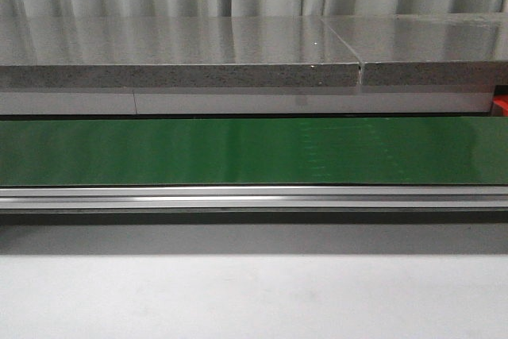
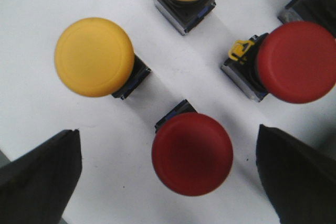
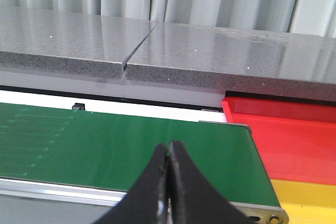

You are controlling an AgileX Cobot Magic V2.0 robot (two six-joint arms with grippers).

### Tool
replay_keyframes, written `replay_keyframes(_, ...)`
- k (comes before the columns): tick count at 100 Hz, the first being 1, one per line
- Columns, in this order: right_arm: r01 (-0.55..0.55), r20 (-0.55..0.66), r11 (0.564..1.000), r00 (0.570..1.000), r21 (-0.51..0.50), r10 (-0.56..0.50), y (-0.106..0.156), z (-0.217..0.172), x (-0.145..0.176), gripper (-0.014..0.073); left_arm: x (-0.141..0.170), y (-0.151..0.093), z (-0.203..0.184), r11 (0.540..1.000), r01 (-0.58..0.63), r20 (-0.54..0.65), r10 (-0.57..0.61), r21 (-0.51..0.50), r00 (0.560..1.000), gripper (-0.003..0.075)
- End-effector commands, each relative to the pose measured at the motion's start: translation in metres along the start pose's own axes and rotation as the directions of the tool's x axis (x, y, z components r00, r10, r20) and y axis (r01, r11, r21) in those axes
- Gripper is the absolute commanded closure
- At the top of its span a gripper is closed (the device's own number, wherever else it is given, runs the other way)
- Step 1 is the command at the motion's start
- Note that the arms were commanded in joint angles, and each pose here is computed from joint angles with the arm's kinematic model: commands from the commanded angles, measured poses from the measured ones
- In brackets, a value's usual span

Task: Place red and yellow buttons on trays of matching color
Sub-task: 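Grasp the red button with the left gripper and set it on the belt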

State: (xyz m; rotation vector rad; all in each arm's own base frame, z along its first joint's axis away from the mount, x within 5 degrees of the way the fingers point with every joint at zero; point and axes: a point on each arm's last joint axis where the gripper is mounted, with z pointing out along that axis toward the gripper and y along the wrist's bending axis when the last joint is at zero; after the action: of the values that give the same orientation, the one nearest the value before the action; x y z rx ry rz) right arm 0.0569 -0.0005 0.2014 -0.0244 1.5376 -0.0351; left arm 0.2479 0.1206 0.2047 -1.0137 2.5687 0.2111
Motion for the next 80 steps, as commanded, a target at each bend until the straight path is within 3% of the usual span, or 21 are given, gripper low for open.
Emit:
replay_keyframes(1,0.005,0.104,1.0,0.995,-0.002,-0.005,0.0,-0.002,-0.011,0.0714,-0.013,-0.003,-0.007,1.0,0.008,0.07,-0.009,0.026,0.998,0.0083)
replay_keyframes(27,0.005,0.104,1.0,0.995,-0.002,-0.005,0.0,-0.002,-0.011,0.0714,-0.012,-0.004,0.004,1.0,0.003,0.037,-0.004,0.016,0.999,0.0108)
replay_keyframes(34,0.005,0.104,1.0,0.995,-0.002,-0.005,0.0,-0.002,-0.011,0.0714,-0.012,-0.004,0.004,1.0,0.005,0.036,-0.006,0.017,0.999,0.0181)
replay_keyframes(58,0.005,0.104,1.0,0.995,-0.002,-0.005,0.0,-0.002,-0.011,0.0714,-0.008,-0.005,0.003,1.0,-0.003,0.01,0.003,0.007,1.0,0.0575)
replay_keyframes(68,0.005,0.104,1.0,0.995,-0.002,-0.005,0.0,-0.002,-0.011,0.0714,-0.007,-0.009,-0.006,1.0,-0.017,0.026,0.017,0.017,1.0,0.0673)
replay_keyframes(80,0.005,0.104,1.0,0.995,-0.002,-0.005,0.0,-0.002,-0.011,0.0714,-0.005,-0.015,-0.029,0.998,-0.046,0.098,0.04,0.052,0.994,0.0722)
